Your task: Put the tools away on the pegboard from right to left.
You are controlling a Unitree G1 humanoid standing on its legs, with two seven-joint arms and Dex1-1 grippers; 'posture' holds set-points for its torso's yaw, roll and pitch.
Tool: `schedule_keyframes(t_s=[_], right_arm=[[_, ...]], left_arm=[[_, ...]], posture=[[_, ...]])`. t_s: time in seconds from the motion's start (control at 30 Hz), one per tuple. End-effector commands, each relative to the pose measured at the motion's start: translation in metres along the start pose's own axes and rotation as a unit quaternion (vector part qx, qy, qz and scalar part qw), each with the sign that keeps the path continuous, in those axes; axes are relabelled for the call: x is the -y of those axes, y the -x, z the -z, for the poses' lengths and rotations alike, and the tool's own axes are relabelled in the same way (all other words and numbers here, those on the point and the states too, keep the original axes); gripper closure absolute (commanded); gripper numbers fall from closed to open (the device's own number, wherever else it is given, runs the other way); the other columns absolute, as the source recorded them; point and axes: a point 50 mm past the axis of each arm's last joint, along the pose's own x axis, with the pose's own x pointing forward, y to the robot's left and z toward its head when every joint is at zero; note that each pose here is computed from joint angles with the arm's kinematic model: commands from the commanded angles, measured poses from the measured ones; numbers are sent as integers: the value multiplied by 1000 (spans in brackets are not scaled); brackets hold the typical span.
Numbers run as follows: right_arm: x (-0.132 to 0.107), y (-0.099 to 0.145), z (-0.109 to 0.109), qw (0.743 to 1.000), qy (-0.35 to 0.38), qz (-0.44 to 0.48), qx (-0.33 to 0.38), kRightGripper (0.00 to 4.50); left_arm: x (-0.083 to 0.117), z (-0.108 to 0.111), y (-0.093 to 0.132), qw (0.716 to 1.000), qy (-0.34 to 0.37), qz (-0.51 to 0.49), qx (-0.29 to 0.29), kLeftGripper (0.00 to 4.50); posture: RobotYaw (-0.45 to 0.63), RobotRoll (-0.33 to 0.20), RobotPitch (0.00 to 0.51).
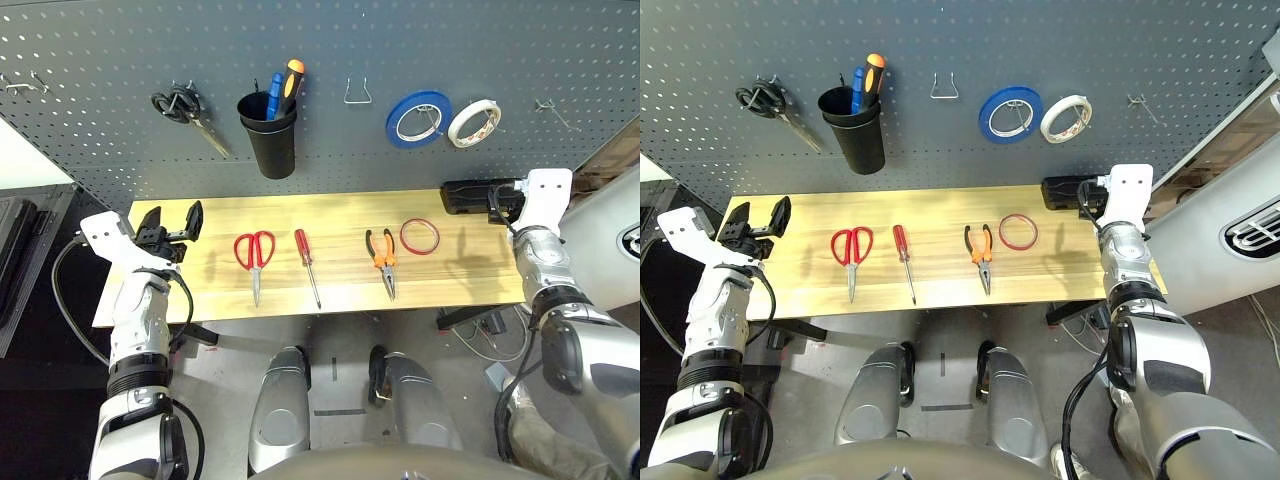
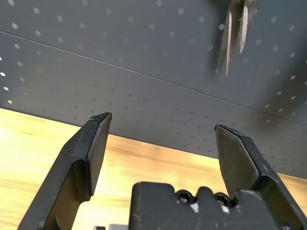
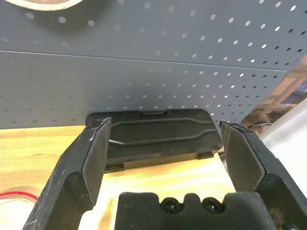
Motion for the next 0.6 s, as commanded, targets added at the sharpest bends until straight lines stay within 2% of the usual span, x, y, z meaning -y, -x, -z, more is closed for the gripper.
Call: schedule_keyframes(t_s=[0.03, 0.23, 0.37, 0.47, 0.6], right_arm=[[0, 2, 6, 1000, 2, -2, -15, 0], [-3, 2, 10, 999, -11, -21, -34, 0], [-1, 1, 11, 994, 44, -69, -66, 0], [1, 0, 12, 988, 46, -111, -98, 0], [-1, 0, 11, 975, 57, -171, -126, 0]], left_arm=[[-3, 3, 4, 1000, 1, -7, -8, 18], [5, 0, 5, 1000, 2, 15, -8, 18], [27, -1, 7, 995, 9, 98, -35, 18], [49, -4, 12, 980, 0, 190, -65, 18], [66, -7, 22, 957, -11, 272, -101, 18]], posture=[[286, 0, 168], [275, 0, 186], [261, 0, 207], [254, 0, 225], [255, 0, 239]])
